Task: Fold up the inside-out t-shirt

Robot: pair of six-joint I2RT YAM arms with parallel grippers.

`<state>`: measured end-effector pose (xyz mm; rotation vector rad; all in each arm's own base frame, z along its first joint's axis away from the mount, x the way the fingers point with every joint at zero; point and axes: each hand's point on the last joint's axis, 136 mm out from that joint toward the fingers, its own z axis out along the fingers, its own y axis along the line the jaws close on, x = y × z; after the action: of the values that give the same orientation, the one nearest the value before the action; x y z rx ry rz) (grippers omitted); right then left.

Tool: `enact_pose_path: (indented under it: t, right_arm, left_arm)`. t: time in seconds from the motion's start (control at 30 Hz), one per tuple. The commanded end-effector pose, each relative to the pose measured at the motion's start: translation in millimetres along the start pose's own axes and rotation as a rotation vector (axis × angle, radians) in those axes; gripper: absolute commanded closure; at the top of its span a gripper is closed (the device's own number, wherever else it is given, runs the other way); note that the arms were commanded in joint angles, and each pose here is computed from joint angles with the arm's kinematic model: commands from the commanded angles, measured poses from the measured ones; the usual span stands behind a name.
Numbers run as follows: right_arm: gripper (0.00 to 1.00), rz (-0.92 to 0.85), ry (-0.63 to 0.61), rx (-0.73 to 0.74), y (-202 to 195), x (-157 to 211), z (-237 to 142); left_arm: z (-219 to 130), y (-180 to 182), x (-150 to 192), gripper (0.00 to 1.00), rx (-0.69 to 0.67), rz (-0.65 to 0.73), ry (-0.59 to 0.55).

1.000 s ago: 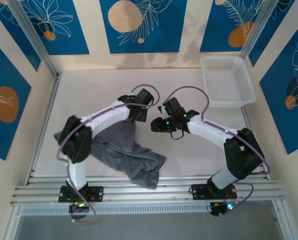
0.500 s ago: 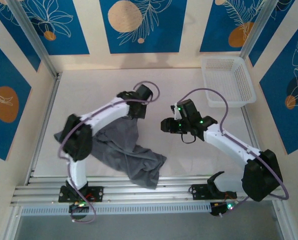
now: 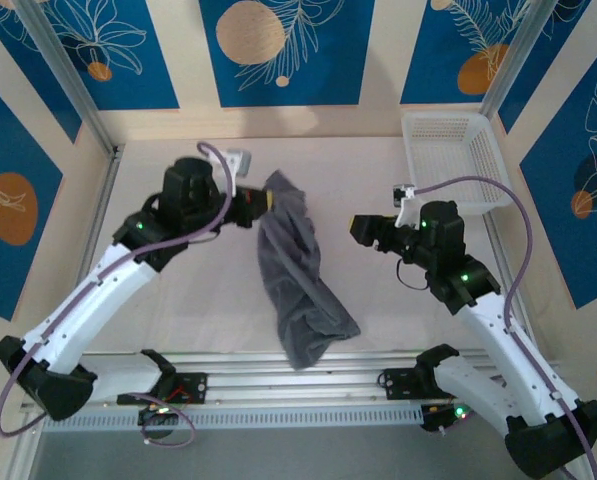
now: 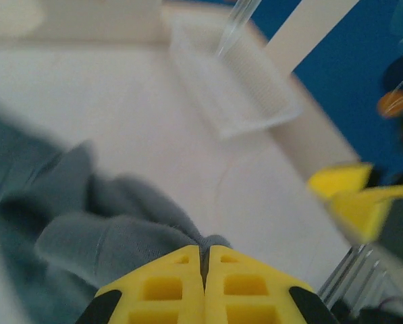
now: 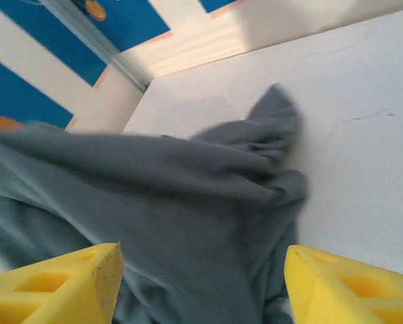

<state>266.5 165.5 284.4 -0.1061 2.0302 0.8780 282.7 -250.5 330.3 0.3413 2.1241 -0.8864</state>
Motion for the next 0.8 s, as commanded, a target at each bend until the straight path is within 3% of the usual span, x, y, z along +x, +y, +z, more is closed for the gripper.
enact_pose_path:
  t: [0.0,0.13,0.37,0.63,0.7,0.77]
  right_arm:
    - [0.3,-0.119,0.087,-0.111,9.5,30.8,12.8]
    - [0.21,-0.248,0.092,-0.197,29.5,55.8,31.4]
    - [0.2,-0.447,0.162,-0.235,62.0,105.4,78.4]
    - [0.34,-0.471,0.275,-0.108,36.0,134.7,128.8]
    - [0.48,-0.47,0.303,-0.116,36.5,139.7,133.0]
    - [0.83,-0.45,0.328,-0.161,46.5,139.2,128.3]
  left_arm:
    - [19.7,22.0,39.5,1.0,0.012,-0.073,0.065]
    - [23.5,19.7,56.2,1.0,0.059,-0.119,0.104]
    - [20.5,11.4,51.2,1.0,0.089,-0.121,0.106]
    - [12.8,8.0,37.9,1.0,0.073,-0.139,0.076]
    - [10.6,6.8,33.9,1.0,0.073,-0.147,0.064]
    - [8.6,13.9,31.1,1.0,0.027,-0.147,0.055]
